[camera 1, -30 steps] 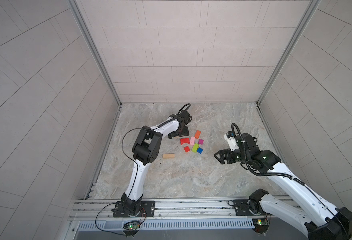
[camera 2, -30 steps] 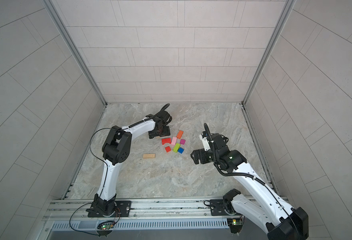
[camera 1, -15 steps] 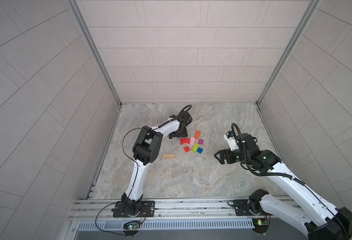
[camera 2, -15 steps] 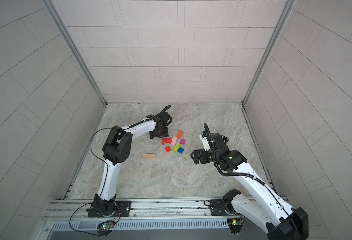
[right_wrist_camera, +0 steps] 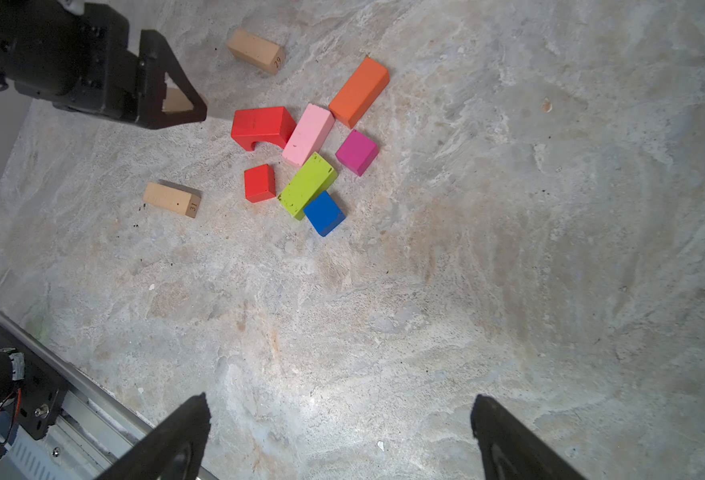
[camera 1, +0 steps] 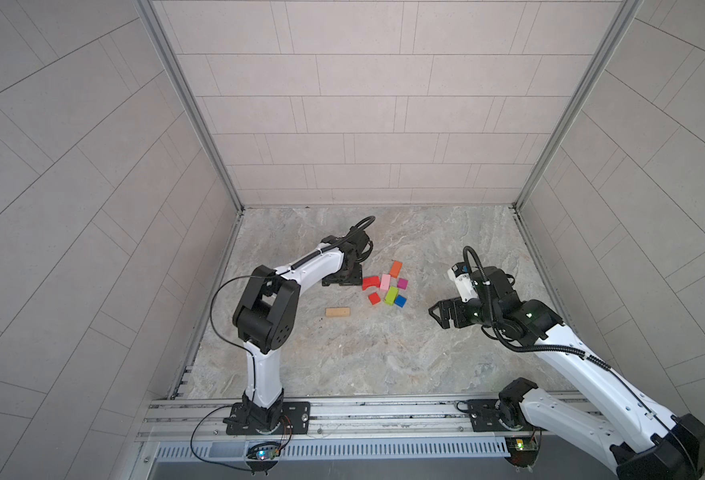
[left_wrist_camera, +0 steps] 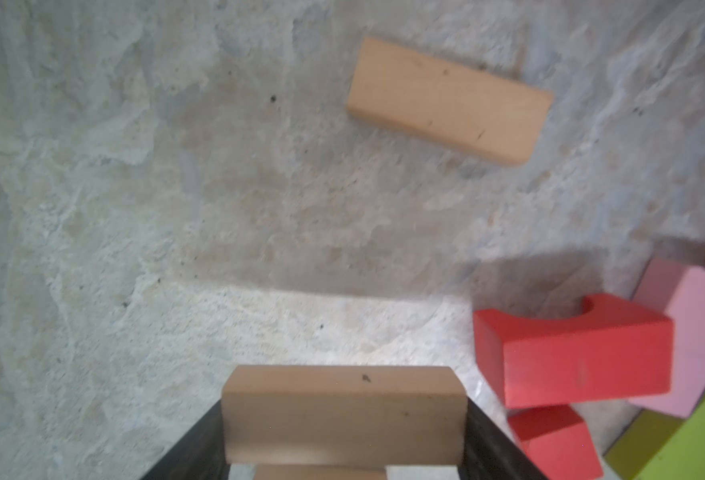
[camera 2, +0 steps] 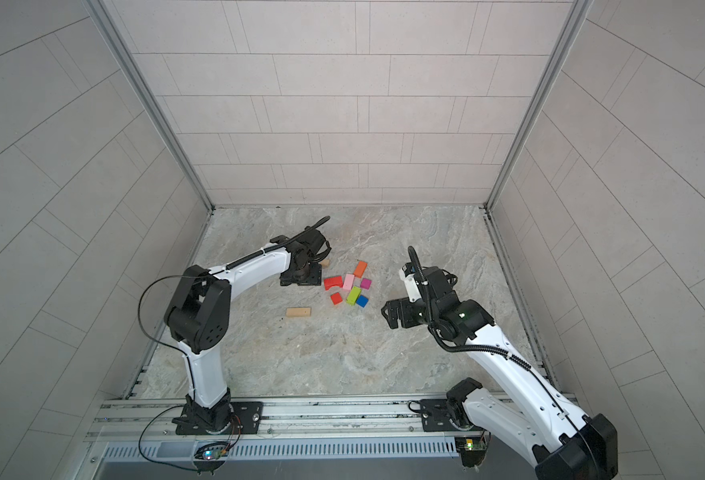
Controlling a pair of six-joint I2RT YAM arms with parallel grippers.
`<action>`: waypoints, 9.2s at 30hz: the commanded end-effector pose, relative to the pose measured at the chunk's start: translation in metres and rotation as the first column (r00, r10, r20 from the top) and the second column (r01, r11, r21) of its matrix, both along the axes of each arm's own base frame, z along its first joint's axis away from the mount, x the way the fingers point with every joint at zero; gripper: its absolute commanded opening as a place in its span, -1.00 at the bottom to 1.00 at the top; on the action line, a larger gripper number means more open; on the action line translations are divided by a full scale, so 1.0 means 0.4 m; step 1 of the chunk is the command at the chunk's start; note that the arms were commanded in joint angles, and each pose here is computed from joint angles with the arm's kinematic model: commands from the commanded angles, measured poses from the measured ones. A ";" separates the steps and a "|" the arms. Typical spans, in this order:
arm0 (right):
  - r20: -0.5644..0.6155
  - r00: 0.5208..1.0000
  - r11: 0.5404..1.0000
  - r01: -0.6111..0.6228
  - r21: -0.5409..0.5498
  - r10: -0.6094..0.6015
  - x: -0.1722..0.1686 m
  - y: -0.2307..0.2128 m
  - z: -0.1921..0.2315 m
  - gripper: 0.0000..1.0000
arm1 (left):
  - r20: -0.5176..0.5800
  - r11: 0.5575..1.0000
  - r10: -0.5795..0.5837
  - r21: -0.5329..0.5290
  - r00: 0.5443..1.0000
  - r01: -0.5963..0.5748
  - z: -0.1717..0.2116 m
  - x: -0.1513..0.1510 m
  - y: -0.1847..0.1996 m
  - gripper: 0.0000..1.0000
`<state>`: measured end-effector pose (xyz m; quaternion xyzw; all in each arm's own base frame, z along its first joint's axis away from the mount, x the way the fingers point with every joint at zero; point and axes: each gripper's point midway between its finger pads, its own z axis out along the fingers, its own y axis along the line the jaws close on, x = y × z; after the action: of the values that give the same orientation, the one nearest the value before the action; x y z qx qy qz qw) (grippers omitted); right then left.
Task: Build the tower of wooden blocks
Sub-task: 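Lower the left gripper and grasp the nearer of those wooden bars, then carry the held wooden bar back and lower it onto the first bar, then align the second wooden bar on the first and open the left gripper, then move the left gripper to the wooden bar farther from the robot and grasp it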
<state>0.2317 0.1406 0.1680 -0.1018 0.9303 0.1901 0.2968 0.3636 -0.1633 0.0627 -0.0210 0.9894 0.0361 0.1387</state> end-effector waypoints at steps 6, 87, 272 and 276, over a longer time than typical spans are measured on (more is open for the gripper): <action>0.027 1.000 1.000 -0.007 0.021 0.007 0.015 0.010 0.032 0.99 | 0.005 0.999 0.027 -0.044 1.000 -0.026 -0.028 -0.073 0.034 0.49; -0.005 1.000 0.999 -0.016 0.052 0.016 0.010 0.026 0.016 0.99 | -0.028 0.996 0.027 -0.083 0.999 -0.030 -0.028 -0.202 0.018 0.94; -0.005 0.999 0.999 -0.046 0.008 0.046 -0.010 0.012 0.050 0.99 | 0.083 0.970 -0.239 -0.033 0.968 0.242 -0.085 0.318 -0.088 1.00; -0.004 0.999 0.999 -0.045 0.009 0.045 -0.010 0.012 0.051 0.99 | 0.080 0.968 -0.244 -0.048 0.967 0.248 -0.097 0.315 -0.094 1.00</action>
<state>0.2282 0.1481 0.1829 -0.1181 0.9277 0.2075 0.2869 0.4854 -0.1969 0.0274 0.0913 0.9802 -0.0043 0.1758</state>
